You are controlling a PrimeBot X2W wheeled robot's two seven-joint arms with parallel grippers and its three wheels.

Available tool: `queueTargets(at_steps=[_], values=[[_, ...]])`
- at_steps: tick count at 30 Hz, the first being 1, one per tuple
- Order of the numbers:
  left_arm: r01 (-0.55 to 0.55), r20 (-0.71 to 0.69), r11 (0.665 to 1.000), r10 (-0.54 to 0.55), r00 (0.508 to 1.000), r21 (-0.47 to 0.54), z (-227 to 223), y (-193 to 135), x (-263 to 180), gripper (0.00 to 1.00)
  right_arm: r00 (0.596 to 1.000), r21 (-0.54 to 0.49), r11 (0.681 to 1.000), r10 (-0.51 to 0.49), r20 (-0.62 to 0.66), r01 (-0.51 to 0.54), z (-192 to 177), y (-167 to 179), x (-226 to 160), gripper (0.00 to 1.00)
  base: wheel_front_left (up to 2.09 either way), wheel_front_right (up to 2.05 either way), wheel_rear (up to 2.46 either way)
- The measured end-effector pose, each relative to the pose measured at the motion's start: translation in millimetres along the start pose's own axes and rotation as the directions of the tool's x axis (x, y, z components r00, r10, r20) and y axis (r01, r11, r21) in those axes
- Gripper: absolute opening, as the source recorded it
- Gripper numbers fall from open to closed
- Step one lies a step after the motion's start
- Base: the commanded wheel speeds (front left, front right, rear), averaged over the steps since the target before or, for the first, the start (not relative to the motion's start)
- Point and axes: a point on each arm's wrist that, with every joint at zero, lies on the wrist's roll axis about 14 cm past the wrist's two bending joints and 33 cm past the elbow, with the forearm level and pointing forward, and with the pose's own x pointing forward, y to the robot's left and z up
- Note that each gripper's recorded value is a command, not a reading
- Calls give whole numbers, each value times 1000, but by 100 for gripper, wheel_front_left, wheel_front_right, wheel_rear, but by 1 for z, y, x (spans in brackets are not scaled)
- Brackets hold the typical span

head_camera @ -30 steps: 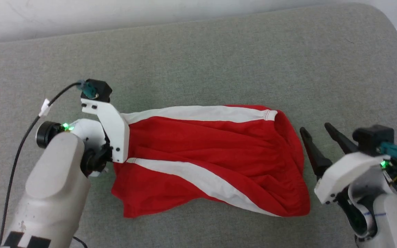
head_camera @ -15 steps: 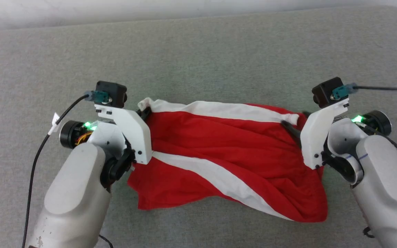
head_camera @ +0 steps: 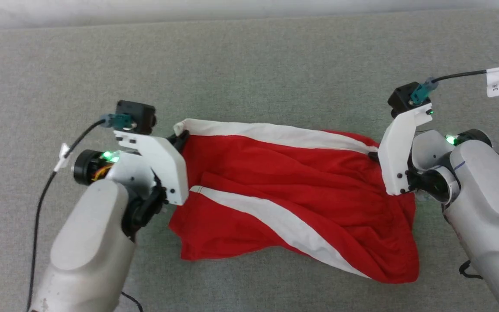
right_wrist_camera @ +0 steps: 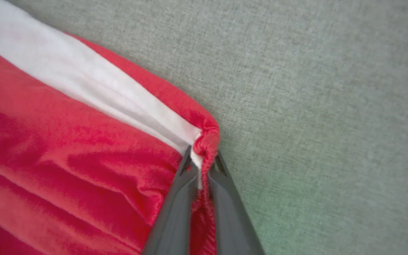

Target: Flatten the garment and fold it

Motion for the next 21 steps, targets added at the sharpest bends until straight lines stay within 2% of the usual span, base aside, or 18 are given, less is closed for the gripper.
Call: queueTargets(at_steps=[6, 8, 11, 15, 17, 21], values=[[-91, 126, 996, 91, 988, -4, 42, 31, -18, 0, 988, -79, 997, 2, 154, 11, 28, 8, -23, 0, 0, 0, 0], [-119, 201, 993, 118, 972, -5, 72, 40, -25, 0, 966, -107, 993, -17, 256, 46, 54, 3, -40, 0, 0, 0, 0], [-133, 309, 991, 129, 942, -8, 120, 42, -32, 0, 914, -130, 986, -47, 404, 109, 104, -5, -72, 0, 0, 0, 0], [-171, 448, 985, 157, 880, -9, 180, 53, -37, 0, 816, -138, 977, -56, 575, 165, 166, -6, -108, 0, 0, 0, 0], [-197, 524, 980, 166, 836, 4, 211, 57, -41, 0, 747, -137, 974, -46, 664, 182, 198, -2, -126, 0, 0, 0, 0], [-241, 674, 970, 167, 720, 18, 273, 64, -52, 0, 577, -131, 966, -21, 816, 221, 255, 5, -165, 0, 0, 0, 0]])
